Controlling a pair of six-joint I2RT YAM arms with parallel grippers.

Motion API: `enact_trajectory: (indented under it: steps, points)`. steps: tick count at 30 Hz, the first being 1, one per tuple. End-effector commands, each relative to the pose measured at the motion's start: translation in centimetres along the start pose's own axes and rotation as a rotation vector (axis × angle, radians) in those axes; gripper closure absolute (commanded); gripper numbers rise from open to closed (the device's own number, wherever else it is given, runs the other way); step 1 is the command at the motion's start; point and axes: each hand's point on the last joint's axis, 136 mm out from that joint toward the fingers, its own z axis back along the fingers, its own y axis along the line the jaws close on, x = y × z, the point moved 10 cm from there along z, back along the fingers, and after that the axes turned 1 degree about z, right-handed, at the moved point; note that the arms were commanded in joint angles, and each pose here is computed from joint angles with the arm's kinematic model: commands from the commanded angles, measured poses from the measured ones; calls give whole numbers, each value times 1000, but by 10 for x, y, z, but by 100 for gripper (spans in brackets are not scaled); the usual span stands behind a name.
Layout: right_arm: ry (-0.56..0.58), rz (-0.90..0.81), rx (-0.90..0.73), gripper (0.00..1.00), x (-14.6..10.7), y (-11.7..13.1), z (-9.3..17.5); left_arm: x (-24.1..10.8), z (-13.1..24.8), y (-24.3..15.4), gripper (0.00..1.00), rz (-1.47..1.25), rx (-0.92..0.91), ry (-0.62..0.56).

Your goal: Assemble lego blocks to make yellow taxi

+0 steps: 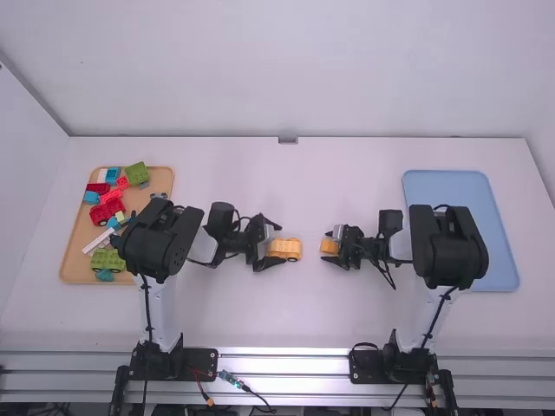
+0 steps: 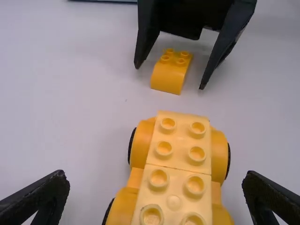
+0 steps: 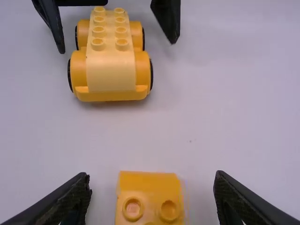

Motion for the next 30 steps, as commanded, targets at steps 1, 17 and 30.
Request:
enact_trajectory:
  steps: [1,17,30]
  points:
    - [-20,-64,12,31,-7,-2,-2,4,3,-6,1,-33,-14,-22]
    - [-44,-73,27,45,-8,-2,2,3,8,-17,1,-93,7,-51]
    - [-17,-125,37,65,-7,-7,2,5,0,-1,1,11,-35,-4]
